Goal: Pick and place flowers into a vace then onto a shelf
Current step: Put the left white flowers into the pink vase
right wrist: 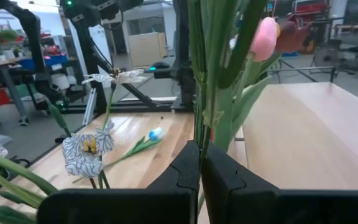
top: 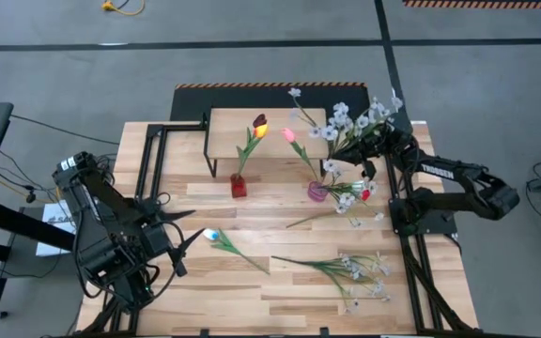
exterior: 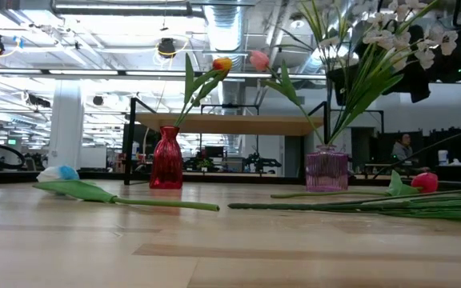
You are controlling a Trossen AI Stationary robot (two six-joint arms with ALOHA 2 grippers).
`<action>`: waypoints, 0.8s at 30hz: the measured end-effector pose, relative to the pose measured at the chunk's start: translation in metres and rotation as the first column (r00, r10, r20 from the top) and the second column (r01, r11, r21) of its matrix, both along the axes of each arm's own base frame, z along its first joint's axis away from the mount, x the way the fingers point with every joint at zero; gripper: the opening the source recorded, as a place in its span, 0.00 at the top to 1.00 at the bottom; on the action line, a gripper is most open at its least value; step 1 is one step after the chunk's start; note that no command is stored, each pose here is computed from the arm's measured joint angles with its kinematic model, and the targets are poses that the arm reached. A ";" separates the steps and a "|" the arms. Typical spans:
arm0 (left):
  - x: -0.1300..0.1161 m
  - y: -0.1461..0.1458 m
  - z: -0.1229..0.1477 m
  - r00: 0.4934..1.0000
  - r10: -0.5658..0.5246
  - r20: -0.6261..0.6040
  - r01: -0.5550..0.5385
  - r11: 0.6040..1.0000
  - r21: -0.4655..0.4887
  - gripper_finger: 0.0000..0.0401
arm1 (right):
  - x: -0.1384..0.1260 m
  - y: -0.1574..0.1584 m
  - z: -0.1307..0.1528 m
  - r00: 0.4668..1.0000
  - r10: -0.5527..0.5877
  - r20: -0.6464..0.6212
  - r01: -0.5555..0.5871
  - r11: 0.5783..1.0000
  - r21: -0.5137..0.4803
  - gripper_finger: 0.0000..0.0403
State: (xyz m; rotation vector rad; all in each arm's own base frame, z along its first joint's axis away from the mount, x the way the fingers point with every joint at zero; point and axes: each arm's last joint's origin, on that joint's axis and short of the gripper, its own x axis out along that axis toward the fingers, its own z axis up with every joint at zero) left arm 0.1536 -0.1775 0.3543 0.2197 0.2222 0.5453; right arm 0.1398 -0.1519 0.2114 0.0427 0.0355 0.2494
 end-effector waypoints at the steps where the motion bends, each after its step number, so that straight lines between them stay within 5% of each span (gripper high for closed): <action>1: 0.000 0.000 0.000 1.000 0.000 0.000 0.000 1.000 0.000 0.47 | 0.001 0.000 -0.001 1.000 0.007 -0.002 -0.007 1.000 0.005 1.00; 24: 0.000 0.000 0.000 1.000 -0.003 -0.010 0.003 1.000 0.012 0.47 | 0.011 0.002 -0.009 0.999 0.047 -0.025 -0.046 0.998 0.038 1.00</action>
